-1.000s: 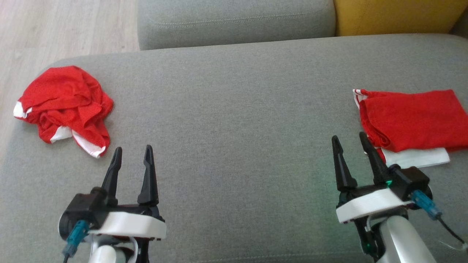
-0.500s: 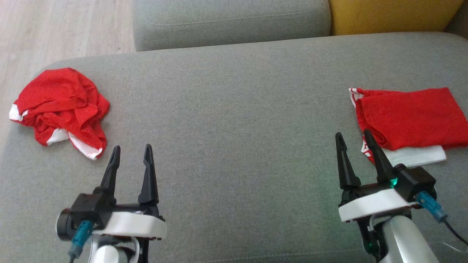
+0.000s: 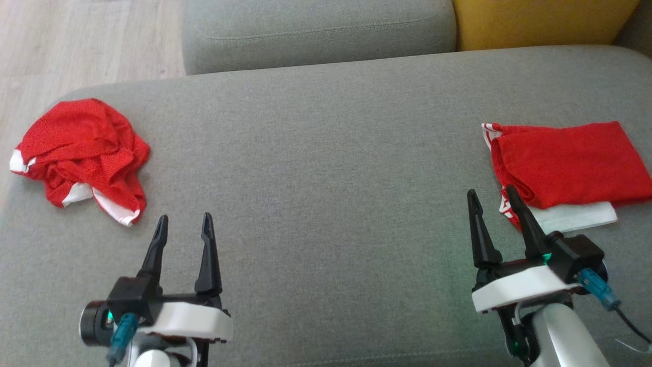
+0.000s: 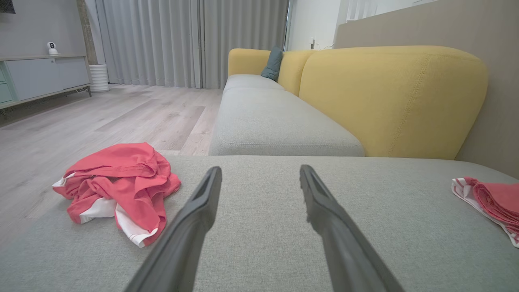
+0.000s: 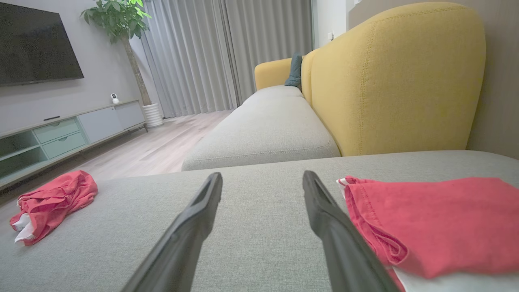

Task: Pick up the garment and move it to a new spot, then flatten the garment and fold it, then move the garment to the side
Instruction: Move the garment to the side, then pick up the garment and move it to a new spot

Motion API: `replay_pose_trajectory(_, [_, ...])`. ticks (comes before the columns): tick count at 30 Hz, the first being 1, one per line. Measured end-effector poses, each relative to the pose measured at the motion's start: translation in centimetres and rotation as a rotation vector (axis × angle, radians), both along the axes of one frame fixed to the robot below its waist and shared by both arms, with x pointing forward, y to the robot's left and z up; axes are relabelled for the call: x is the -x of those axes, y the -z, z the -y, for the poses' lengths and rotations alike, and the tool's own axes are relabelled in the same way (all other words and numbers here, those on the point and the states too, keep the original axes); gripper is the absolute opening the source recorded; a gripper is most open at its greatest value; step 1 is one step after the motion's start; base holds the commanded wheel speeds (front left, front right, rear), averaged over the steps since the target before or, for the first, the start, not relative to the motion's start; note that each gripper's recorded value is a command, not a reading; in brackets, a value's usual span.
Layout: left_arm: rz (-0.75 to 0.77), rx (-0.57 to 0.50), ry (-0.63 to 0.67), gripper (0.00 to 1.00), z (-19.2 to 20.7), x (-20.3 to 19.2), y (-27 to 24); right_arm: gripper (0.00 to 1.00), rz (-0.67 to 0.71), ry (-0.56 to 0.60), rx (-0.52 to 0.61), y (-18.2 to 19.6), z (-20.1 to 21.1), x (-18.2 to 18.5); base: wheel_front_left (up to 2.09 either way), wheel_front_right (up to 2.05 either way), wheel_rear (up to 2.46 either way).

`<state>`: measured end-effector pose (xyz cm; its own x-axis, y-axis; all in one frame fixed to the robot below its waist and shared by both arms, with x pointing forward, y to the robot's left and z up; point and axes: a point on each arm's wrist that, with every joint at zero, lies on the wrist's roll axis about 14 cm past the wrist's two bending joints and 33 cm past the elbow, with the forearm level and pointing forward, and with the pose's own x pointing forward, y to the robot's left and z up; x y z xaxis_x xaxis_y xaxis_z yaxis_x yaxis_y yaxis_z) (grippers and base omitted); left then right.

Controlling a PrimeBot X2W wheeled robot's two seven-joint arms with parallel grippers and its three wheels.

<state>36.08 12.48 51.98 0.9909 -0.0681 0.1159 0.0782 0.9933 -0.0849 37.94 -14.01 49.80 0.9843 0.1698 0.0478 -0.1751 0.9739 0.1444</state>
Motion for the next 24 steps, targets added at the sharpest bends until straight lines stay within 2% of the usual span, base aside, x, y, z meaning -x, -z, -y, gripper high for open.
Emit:
replay_pose_trajectory(15, [-0.014, -0.006, -0.005, 1.0, -0.2, 0.0, 0.5, 1.0, -0.01, -0.004, -0.003, 0.3, -0.2, -0.2, 0.0, 0.0, 0.0])
replay_pose_trajectory(24, [-0.012, -0.009, -0.1, 1.0, -3.2, 1.1, 0.4, 1.0, -0.013, -0.103, -0.02, 0.4, -3.6, -1.1, 0.0, 0.0, 0.0])
